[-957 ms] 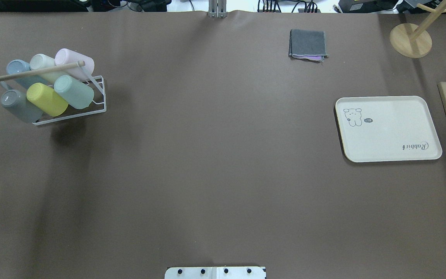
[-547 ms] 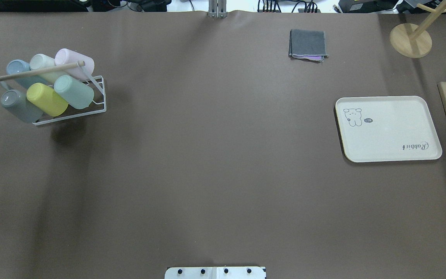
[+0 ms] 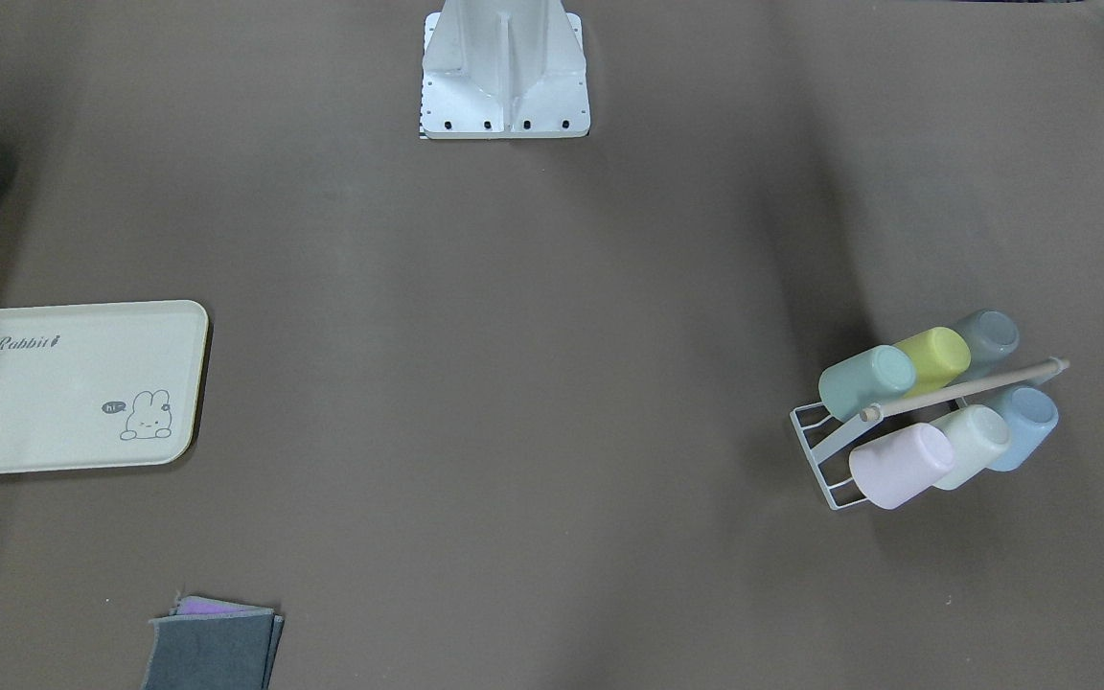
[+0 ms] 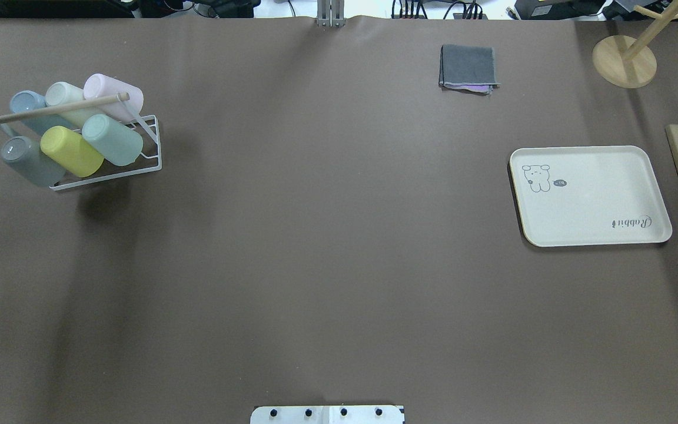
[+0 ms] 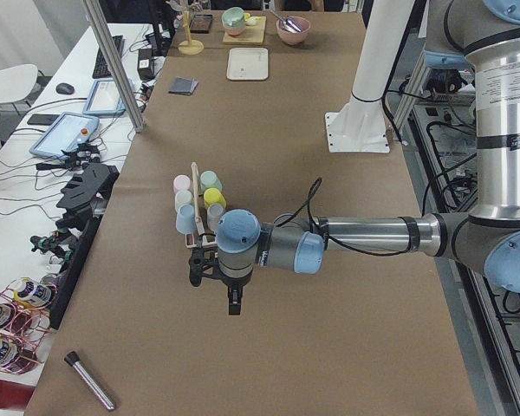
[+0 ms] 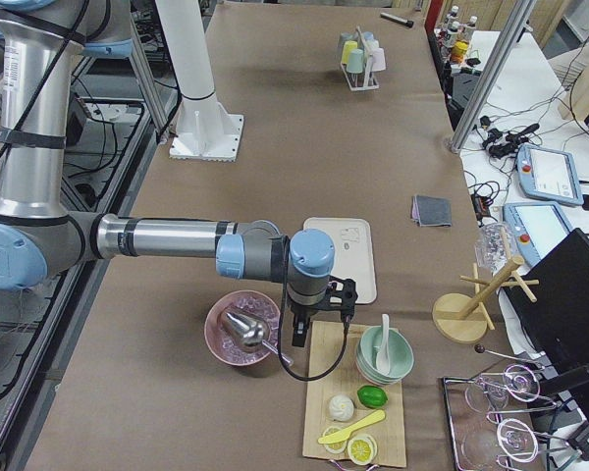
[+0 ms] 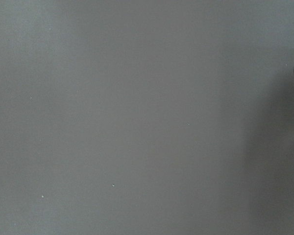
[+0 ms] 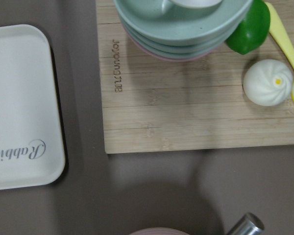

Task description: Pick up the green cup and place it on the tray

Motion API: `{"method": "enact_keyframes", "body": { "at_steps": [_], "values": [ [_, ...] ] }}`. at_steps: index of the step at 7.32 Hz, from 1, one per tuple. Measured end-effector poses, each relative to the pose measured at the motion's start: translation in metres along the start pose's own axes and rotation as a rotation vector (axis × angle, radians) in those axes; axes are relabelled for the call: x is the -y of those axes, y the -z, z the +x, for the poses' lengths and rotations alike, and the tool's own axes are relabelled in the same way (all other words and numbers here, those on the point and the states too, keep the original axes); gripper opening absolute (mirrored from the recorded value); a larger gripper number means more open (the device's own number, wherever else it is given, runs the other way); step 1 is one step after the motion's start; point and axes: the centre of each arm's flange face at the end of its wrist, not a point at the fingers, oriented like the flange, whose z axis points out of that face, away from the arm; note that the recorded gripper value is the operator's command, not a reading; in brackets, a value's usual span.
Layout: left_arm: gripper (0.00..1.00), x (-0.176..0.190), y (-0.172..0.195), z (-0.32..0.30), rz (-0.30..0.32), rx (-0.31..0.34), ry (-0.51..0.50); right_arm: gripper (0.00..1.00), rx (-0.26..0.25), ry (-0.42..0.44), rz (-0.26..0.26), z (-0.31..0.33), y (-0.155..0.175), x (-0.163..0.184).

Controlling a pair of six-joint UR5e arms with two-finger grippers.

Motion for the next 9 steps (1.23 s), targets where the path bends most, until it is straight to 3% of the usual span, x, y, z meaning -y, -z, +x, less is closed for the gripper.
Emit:
{"method": "enact_keyframes", "body": {
  "at_steps": [3,6,9],
  "values": [
    [0.98,0.0,0.0,0.0,0.0,0.0,-0.001,0.98,-0.004,0.023,-0.023,-0.038,-0.021,0.05],
    [0.98,0.001,-0.001,-0.001,-0.001,0.002,0.0,0.96,-0.012,-0.013,-0.068,-0.082,-0.05,0.129],
    [0.98,0.001,-0.001,-0.002,-0.002,0.005,0.001,0.95,-0.02,-0.012,-0.087,-0.118,-0.066,0.139]
  ]
}}
